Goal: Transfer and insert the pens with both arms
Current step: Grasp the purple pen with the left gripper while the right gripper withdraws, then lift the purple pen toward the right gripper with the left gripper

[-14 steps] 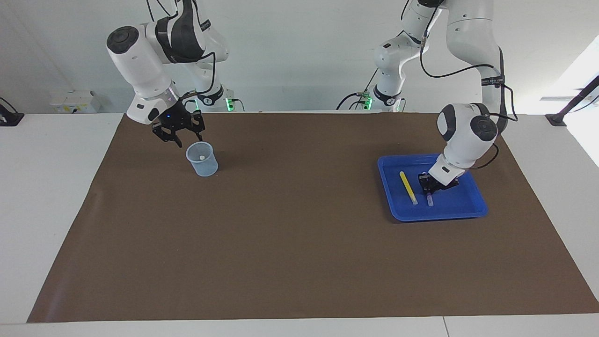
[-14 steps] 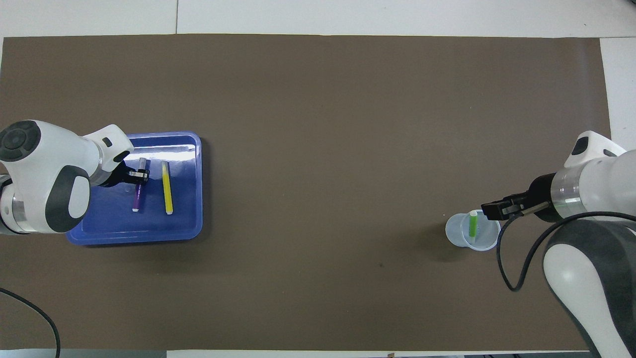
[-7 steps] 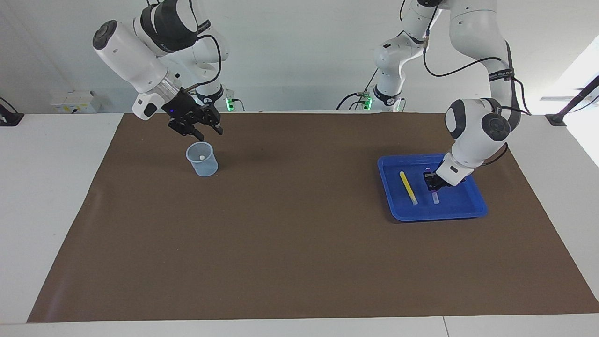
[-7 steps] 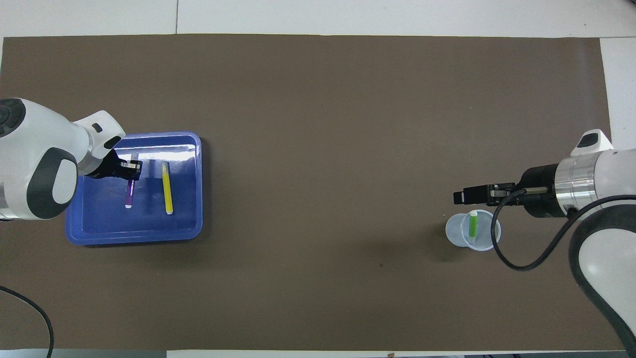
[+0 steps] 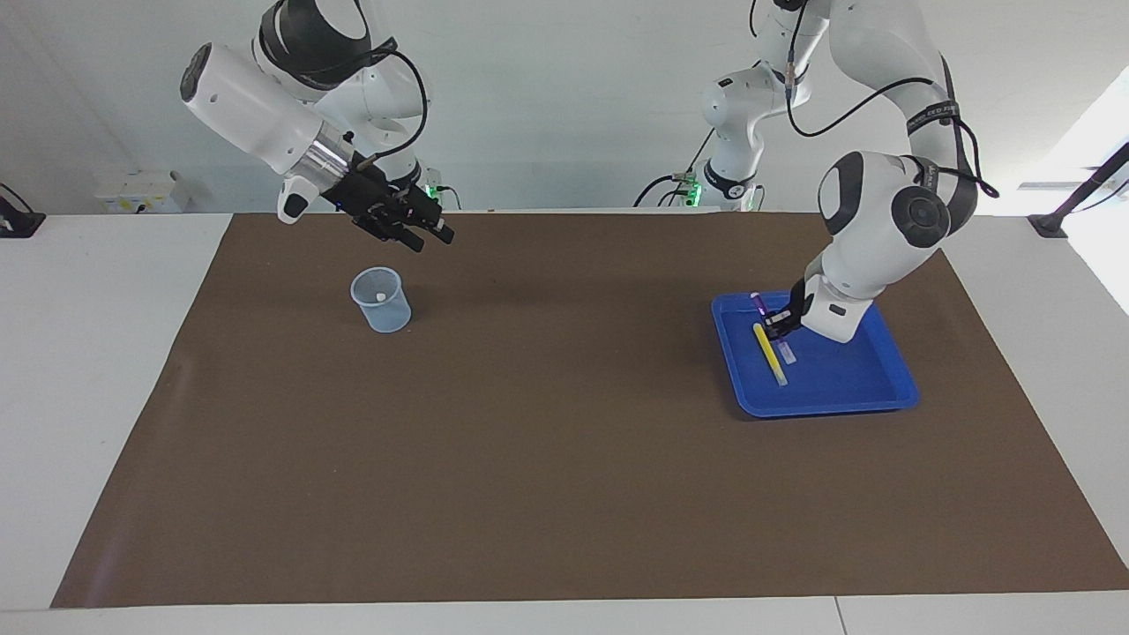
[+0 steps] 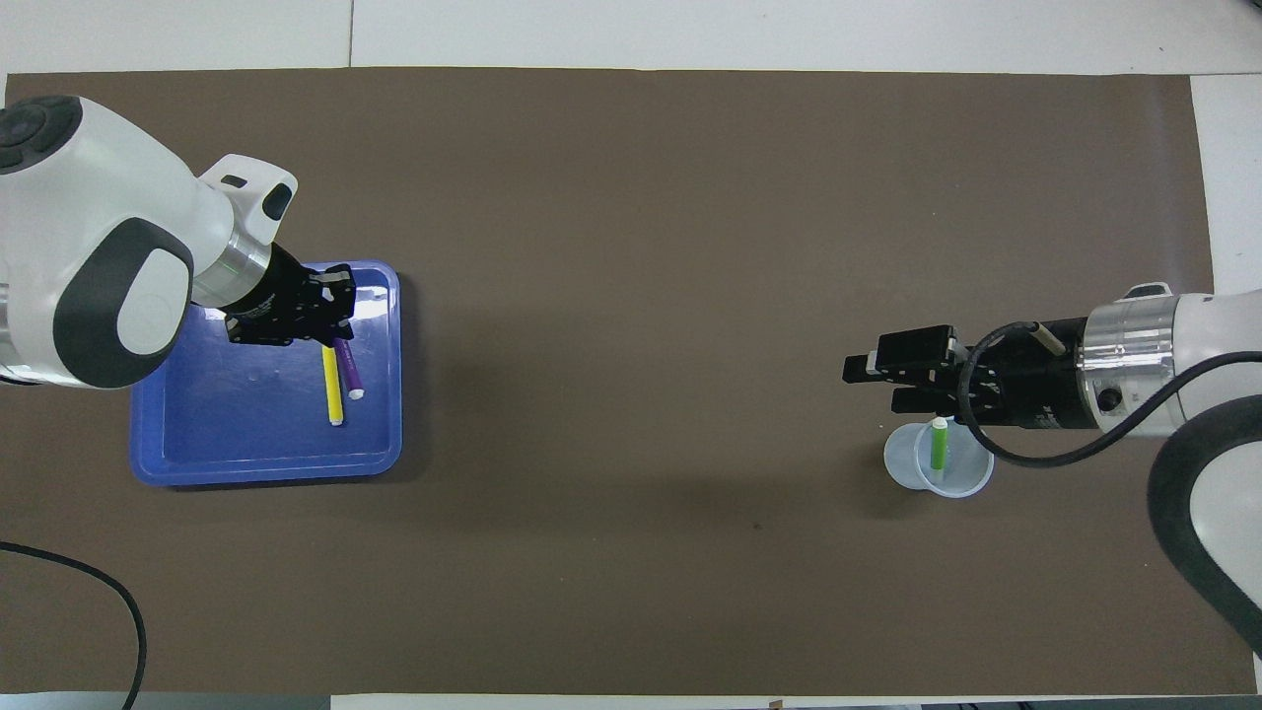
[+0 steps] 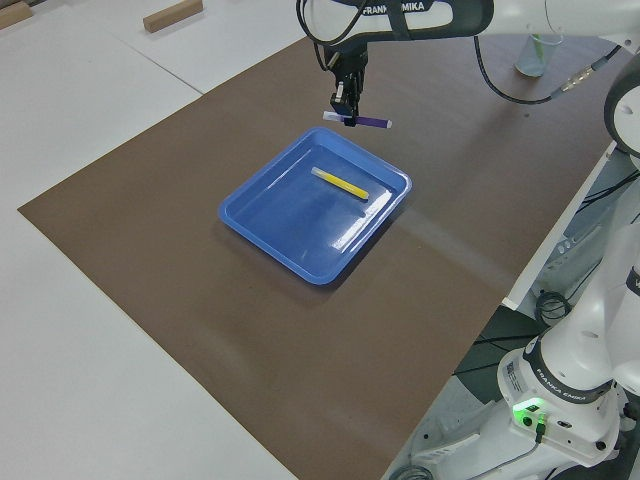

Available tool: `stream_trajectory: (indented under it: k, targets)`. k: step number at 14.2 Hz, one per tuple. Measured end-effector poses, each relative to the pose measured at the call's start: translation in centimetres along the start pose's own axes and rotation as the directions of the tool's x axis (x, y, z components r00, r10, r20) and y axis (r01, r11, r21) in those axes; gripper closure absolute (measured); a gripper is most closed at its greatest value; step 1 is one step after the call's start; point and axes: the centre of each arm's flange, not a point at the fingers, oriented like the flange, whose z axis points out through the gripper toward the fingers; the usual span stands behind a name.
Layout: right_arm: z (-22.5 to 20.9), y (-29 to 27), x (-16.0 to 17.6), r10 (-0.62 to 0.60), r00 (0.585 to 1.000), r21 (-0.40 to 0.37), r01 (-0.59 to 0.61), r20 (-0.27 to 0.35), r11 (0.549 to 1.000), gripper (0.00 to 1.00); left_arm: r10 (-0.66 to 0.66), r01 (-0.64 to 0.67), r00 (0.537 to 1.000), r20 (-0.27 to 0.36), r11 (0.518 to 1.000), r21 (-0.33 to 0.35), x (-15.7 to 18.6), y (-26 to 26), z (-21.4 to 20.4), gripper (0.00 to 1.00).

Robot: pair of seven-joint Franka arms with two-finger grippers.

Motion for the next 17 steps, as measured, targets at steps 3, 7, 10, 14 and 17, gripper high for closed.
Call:
stream_trajectory:
  k: [3, 7, 10, 14, 17]
  targets:
    - [0.1, -0.2, 0.0, 0.008, 1.0, 0.008, -0.008, -0.001, 1.0, 0.22, -0.268, 0.273, 0.96, 0.081, 0.96, -0.061, -3.3, 4.3, -0.8, 0.83]
    - [0.4, -1.6, -0.2, 0.055, 0.998, 0.127, -0.055, 0.005, 0.99, 0.18, -0.541, 0.572, 0.806, 0.24, 0.816, -0.084, -8.1, 9.4, -1.5, 0.83]
    - [0.7, -2.0, 0.0, 0.101, 0.995, 0.22, -0.099, 0.001, 0.971, 0.17, -0.661, 0.719, 0.679, 0.319, 0.687, -0.108, -11.0, 12.6, -2.3, 0.83]
    - [2.8, -4.4, -1.1, 0.087, 0.995, 0.248, -0.075, -0.039, 0.966, 0.26, -0.715, 0.814, 0.543, 0.441, 0.577, -0.066, -13.2, 14.7, -1.9, 0.83]
    - [4.3, -5.7, -2.0, 0.068, 0.996, 0.243, -0.051, -0.062, 0.969, 0.27, -0.725, 0.842, 0.498, 0.477, 0.535, -0.066, -14.9, 16.3, -1.6, 0.83]
